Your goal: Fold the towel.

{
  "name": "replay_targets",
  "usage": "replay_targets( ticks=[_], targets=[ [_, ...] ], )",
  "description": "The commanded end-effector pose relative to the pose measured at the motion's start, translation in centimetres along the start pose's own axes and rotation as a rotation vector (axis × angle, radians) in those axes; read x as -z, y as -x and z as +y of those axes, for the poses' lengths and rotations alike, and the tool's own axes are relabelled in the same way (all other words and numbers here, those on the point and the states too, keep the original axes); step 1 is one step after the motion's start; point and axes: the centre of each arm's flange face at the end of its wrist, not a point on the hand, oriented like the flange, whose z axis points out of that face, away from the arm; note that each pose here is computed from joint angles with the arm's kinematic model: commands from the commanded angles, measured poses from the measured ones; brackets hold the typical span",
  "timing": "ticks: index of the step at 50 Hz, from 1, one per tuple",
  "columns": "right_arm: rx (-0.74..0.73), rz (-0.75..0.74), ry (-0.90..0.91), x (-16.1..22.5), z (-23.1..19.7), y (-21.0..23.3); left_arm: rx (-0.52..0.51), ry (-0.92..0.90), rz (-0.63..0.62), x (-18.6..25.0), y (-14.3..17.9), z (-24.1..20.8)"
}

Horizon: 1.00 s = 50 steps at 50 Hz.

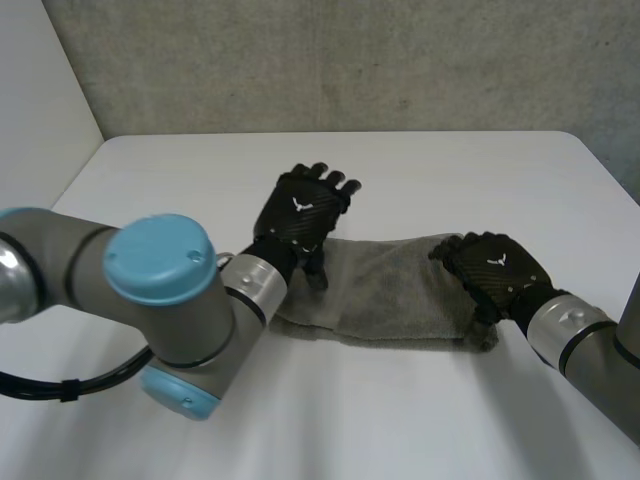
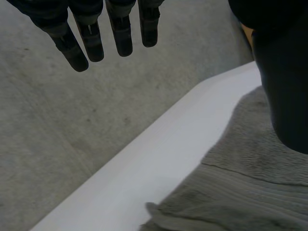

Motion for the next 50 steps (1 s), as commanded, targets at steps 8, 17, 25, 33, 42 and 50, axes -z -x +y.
replay_targets(
  ticks=[8, 17, 25, 33, 42, 50],
  targets=[
    [0.017, -0.002, 0.099, -1.1, 3.3, 0.0, -0.003, 0.08, -0.082, -0.5, 0.0, 2.6],
    [0.252, 0.18, 0.122, -1.9, 2.8, -2.1, 0.005, 0.082, -0.102, 0.8, 0.9, 1.5],
    [0.281, 0.176, 0.141, -1.9, 3.0, -2.0, 0.008, 0.106, -0.124, 1.9, 1.9, 1.7],
    [0.371, 0.194, 0.163, -1.9, 2.3, -3.0, 0.009, 0.115, -0.149, 2.6, 2.9, 1.5],
    [0.608, 0.138, -0.192, -2.6, -6.2, 2.9, 0.009, 0.067, -0.243, 2.6, 6.5, -0.2],
    [0.697, -0.304, -0.347, -1.3, -3.3, 16.1, 0.103, 0.015, -0.337, 3.3, 8.9, -2.0]
  ],
)
